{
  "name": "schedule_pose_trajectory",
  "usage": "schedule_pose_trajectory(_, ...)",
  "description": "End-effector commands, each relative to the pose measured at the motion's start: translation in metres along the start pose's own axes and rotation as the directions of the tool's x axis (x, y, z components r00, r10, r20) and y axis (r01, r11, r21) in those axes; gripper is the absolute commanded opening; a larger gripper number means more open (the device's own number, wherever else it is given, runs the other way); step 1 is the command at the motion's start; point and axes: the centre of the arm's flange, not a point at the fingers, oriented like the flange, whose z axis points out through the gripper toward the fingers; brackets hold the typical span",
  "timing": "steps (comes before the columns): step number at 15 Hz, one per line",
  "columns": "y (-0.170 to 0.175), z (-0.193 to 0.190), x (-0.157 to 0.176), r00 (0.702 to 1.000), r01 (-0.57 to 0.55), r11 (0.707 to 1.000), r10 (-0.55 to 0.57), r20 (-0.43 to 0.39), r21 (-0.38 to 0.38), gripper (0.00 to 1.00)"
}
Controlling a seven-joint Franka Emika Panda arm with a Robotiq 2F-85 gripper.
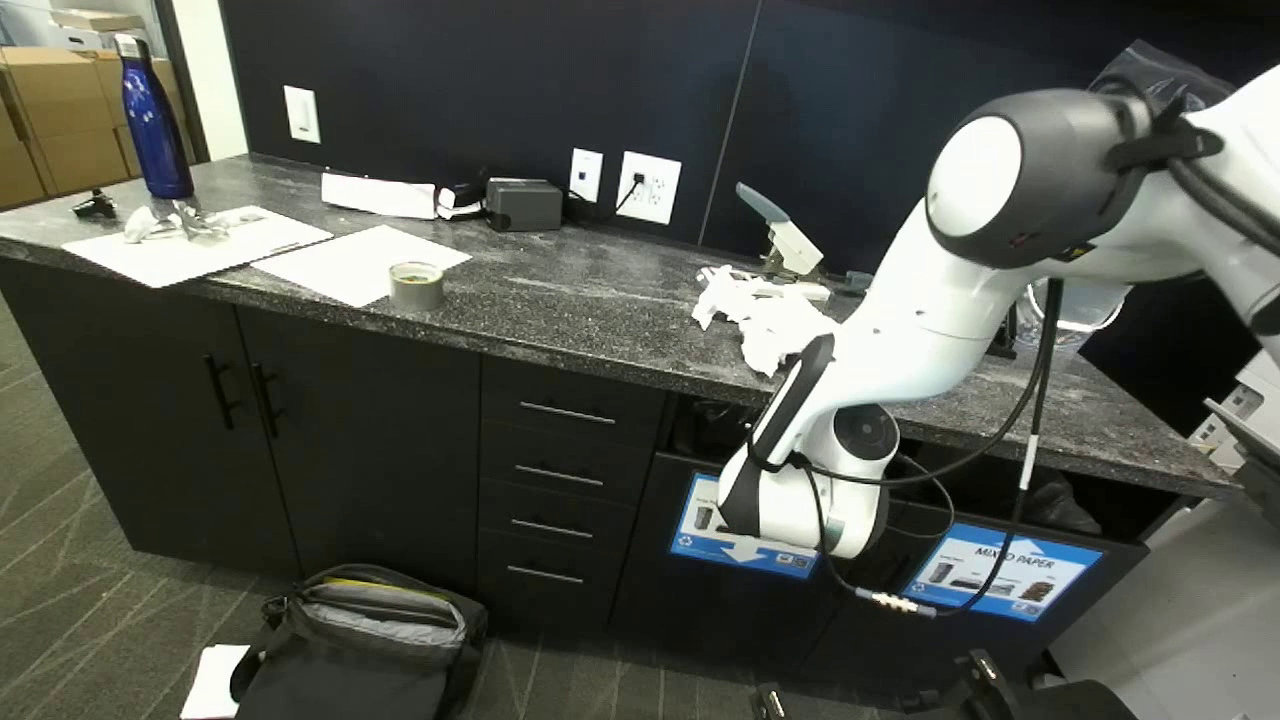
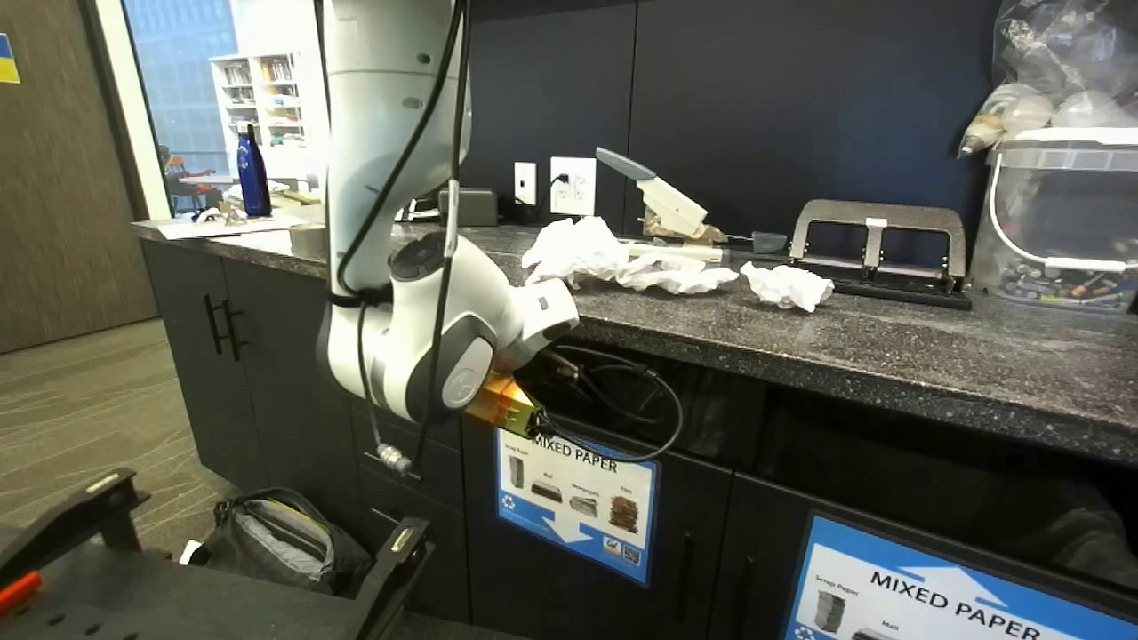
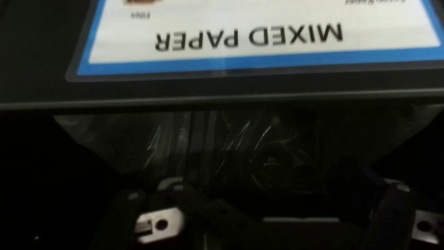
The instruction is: Pick up the pieces of paper from the countertop and put them in the left bin.
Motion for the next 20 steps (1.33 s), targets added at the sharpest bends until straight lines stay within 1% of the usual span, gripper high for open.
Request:
schedule_pose_trajectory(1,0.016,-0.078,0.028,0.980,-0.040,0.999,0.041,0.195,-0.009,1.00)
schedule_pose_trajectory(3,0.023,-0.094,0.040,0.953,-0.068,0.997,0.071,0.296,-0.023,1.00)
schedule_pose_trajectory(5,0.032,-0.109,0.057,0.944,-0.092,0.994,0.104,0.313,-0.053,1.00)
schedule_pose_trajectory(7,0.045,-0.125,0.083,0.943,-0.137,0.988,0.153,0.294,-0.074,1.00)
schedule_pose_trajectory(10,0.070,-0.154,0.136,0.940,-0.213,0.974,0.227,0.255,-0.081,1.00)
schedule_pose_trajectory(12,0.090,-0.170,0.177,0.936,-0.271,0.958,0.285,0.206,-0.096,1.00)
schedule_pose_trajectory(14,0.120,-0.181,0.223,0.929,-0.339,0.931,0.354,0.109,-0.138,1.00)
schedule_pose_trajectory(15,0.139,-0.183,0.245,0.919,-0.369,0.916,0.384,0.085,-0.158,1.00)
schedule_pose_trajectory(17,0.180,-0.177,0.286,0.910,-0.399,0.897,0.412,0.035,-0.192,1.00)
schedule_pose_trajectory(18,0.198,-0.169,0.306,0.903,-0.416,0.887,0.429,0.029,-0.199,1.00)
schedule_pose_trajectory(20,0.218,-0.152,0.334,0.889,-0.435,0.876,0.454,0.054,-0.208,1.00)
